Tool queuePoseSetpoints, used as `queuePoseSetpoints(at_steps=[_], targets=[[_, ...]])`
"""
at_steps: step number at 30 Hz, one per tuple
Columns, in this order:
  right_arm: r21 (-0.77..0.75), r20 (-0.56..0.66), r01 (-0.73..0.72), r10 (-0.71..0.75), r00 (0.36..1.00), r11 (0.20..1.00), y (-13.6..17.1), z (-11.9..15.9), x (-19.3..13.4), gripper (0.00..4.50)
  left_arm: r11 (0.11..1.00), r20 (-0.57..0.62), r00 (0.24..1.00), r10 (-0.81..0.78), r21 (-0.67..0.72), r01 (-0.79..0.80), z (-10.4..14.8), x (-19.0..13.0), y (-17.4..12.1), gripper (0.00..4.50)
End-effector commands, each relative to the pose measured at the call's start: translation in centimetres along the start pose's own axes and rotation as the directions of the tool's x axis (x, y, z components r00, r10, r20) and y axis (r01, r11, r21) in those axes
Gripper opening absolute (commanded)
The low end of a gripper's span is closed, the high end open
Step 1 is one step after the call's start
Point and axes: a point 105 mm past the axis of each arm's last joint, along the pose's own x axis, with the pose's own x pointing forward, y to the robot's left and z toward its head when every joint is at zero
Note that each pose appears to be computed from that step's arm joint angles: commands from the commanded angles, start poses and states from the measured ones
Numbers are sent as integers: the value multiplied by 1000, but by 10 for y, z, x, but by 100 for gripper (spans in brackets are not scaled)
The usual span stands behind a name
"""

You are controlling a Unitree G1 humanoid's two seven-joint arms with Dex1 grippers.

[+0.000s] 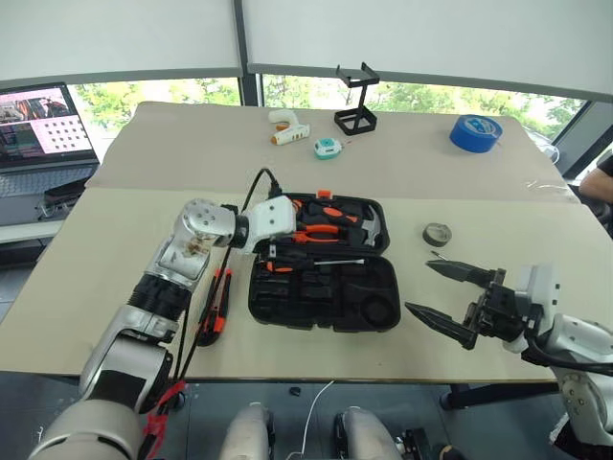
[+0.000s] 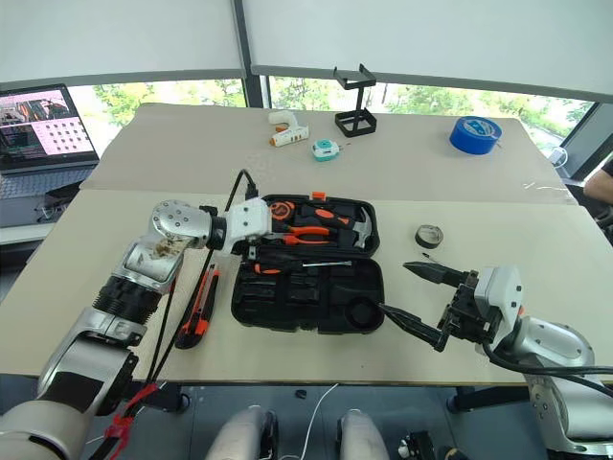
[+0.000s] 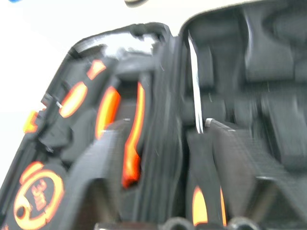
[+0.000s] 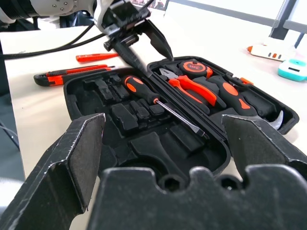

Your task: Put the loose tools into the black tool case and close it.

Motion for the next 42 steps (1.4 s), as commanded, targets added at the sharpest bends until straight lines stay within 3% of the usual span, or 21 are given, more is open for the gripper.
queuePoseSetpoints(at_steps=[1,3,16,18,21,24,26,30,34,38,42], targets=[[-27,39,44,-43,998,999,-5,8,-5,450,994,37,999,28,-102,-24,-12,6,-7,86],[-3,37,53,-53,998,999,-6,7,-6,450,993,30,999,16,-121,-12,-23,15,-16,7],[2,26,86,-86,996,996,-6,3,-10,450,986,-172,984,-41,-164,13,-70,39,-43,7],[10,34,117,-118,992,993,-8,3,-12,450,987,-131,991,-18,-163,-4,-64,40,-40,7],[-1,19,187,-187,982,982,-14,4,-28,450,979,74,997,30,-202,-14,-28,17,-22,7],[-24,-39,278,-279,960,960,-21,-3,-61,450,986,290,956,46,-165,3,12,-29,-10,79],[-44,-88,349,-352,932,936,-26,-12,-89,450,996,350,936,33,-92,0,22,-54,-14,165],[-97,-200,470,-480,854,877,-26,-33,-146,450,990,288,958,5,-136,36,-5,-90,-44,303],[-100,-269,563,-567,778,820,-19,-50,-187,450,984,335,941,44,-180,18,-16,-117,-71,447],[-89,-322,608,-601,732,789,-10,-60,-209,450,955,268,960,85,-297,-2,-26,-141,-106,447],[-114,-304,543,-550,778,832,-29,-53,-188,450,939,267,951,155,-340,-57,-28,-144,-117,447]])
